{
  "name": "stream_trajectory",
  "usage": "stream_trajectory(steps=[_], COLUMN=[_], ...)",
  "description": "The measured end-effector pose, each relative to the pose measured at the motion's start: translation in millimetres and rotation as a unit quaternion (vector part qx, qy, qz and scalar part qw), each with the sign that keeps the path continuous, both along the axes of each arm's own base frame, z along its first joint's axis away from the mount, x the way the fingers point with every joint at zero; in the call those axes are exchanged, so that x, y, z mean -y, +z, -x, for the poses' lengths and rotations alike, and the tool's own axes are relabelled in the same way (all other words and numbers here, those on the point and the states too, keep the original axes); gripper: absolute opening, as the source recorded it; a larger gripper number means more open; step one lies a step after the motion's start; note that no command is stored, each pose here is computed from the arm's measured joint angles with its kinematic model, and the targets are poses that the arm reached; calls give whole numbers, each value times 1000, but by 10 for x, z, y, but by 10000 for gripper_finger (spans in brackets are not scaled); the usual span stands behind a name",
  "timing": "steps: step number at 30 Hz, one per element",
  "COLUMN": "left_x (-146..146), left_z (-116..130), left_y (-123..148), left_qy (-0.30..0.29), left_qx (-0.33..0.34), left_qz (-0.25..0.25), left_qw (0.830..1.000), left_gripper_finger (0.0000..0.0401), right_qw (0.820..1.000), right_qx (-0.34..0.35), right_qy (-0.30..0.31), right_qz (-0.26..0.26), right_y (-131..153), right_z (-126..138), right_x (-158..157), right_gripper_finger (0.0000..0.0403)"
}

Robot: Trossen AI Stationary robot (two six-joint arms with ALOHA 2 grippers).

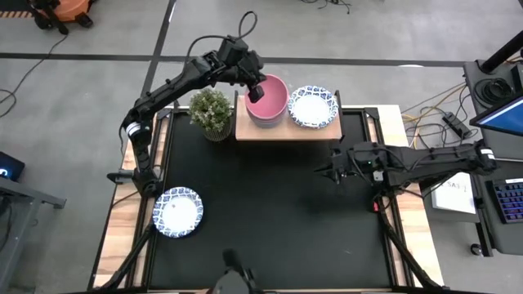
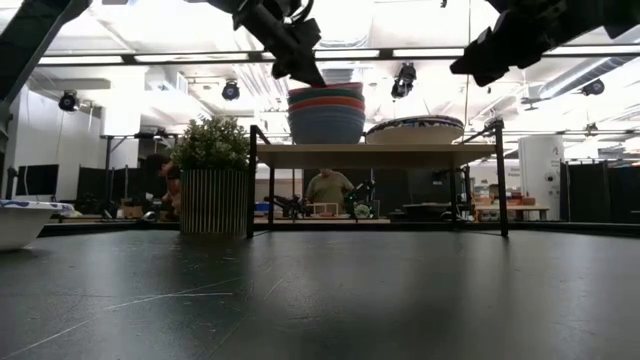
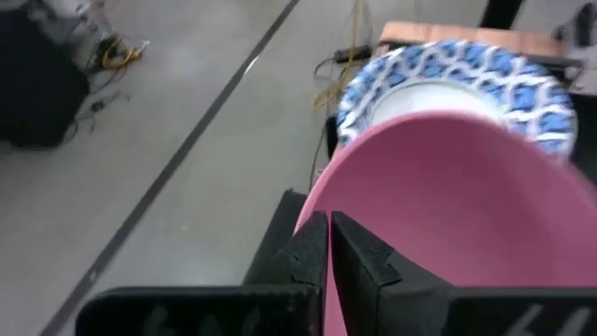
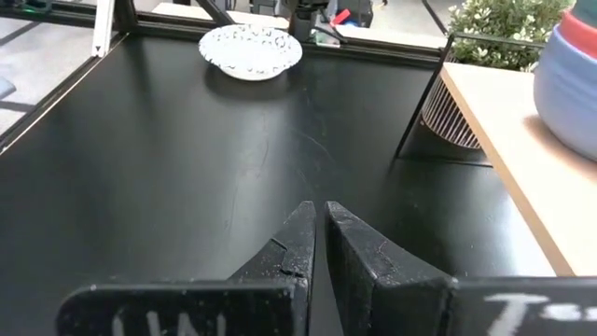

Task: Place and stack bowls onto a shelf
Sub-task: Stack the pink bowl on top of the green bowl

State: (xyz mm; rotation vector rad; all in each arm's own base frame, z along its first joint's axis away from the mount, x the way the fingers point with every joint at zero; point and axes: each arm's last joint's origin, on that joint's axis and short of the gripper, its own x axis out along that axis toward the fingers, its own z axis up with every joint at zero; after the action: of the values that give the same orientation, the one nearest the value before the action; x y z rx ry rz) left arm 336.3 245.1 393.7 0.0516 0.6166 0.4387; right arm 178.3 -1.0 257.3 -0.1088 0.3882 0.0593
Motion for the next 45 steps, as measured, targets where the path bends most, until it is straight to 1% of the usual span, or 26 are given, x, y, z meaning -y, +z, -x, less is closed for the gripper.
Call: stream_trajectory(steps=[5,8,10,14,17,20,22,25,27,30,33,37,42,45], left_x=[-24,-22,-10,96,241,423,573,832,989,1192,1355,1471,1556,1604], left_z=[33,36,50,154,294,468,576,686,749,864,1012,1186,1356,1418], left_y=[-32,-23,20,234,407,517,536,466,364,247,153,-26,-222,-344], left_qy=[24,24,24,14,-1,-10,-20,-43,-57,-70,-81,-78,-68,-69], left_qx=[-3,-3,-1,9,20,27,35,60,76,119,158,191,232,244], left_qz=[24,25,23,12,4,1,2,6,3,-3,-9,-2,12,17], left_qw=[999,999,999,1000,1000,1000,999,997,995,990,984,978,970,967], left_gripper_finger=[0,0,0,0,0,0,0,0,0,0,0,0,0,0], right_qw=[1000,1000,1000,996,989,983,979,975,974,971,963,956,967,968], right_qx=[0,3,20,72,106,120,123,117,115,124,132,129,103,95], right_qy=[0,0,-2,-50,-93,-133,-159,-180,-188,-195,-223,-250,-226,-225], right_qz=[0,0,0,6,30,41,40,50,52,62,77,80,63,65], right_y=[-21,-27,-5,61,100,199,289,418,505,667,817,992,1112,1129], right_z=[-56,-86,-118,-215,-287,-371,-434,-556,-639,-758,-876,-1050,-1376,-1585], right_x=[1,1,3,31,89,223,344,551,703,932,1164,1476,1796,1937], right_gripper_finger=[18,18,18,18,18,18,18,18,17,17,17,17,17,17])
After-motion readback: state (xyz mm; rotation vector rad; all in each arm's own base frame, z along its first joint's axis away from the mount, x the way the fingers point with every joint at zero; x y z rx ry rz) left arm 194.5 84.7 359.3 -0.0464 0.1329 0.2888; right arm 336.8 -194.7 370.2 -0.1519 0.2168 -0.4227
